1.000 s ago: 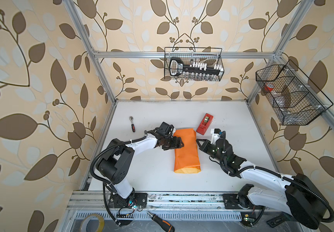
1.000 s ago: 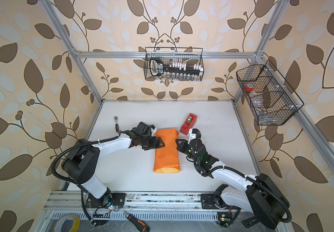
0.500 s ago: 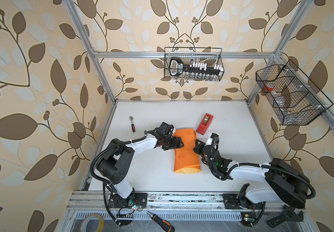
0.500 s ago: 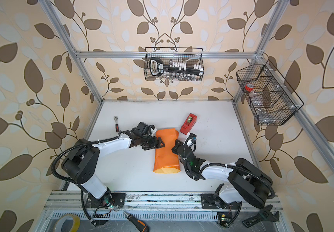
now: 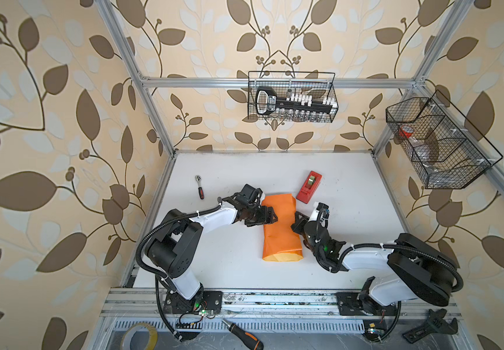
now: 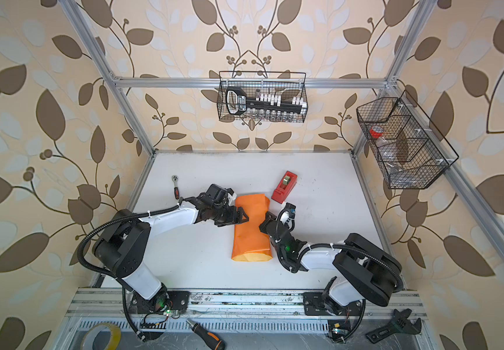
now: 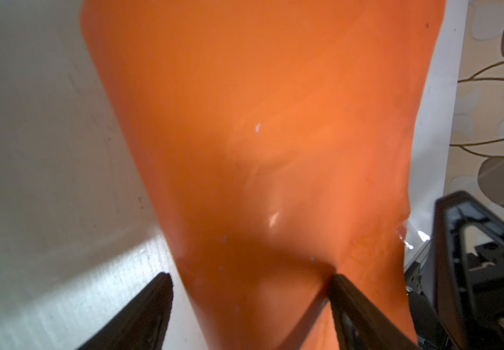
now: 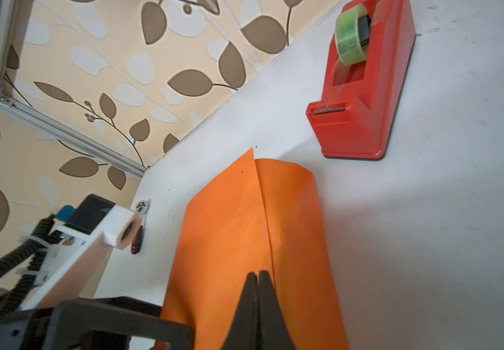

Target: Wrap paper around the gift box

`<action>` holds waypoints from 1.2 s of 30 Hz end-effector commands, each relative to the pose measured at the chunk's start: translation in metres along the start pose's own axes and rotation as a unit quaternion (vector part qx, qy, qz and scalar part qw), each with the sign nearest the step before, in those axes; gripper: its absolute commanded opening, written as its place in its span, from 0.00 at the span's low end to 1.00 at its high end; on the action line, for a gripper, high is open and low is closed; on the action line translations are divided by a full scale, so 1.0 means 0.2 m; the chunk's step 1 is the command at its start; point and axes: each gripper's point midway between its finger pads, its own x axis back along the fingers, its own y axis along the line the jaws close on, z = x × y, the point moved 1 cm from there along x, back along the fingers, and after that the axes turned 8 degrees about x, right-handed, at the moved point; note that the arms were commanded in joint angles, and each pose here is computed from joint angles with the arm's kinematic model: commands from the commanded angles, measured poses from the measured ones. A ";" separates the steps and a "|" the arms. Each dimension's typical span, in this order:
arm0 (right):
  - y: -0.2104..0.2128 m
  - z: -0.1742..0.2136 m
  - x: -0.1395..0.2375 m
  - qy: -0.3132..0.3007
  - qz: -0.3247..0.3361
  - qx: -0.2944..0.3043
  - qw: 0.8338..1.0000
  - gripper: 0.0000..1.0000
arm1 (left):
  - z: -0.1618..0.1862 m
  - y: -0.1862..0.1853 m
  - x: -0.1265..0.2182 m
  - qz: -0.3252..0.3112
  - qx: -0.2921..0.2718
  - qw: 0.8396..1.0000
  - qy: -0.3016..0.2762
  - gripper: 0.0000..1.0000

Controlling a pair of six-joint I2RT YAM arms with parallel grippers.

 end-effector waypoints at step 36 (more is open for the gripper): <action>-0.08 0.02 0.01 0.033 -0.038 0.003 0.999 0.44 | 0.13 0.29 -0.05 -0.105 0.023 0.994 0.036 0.82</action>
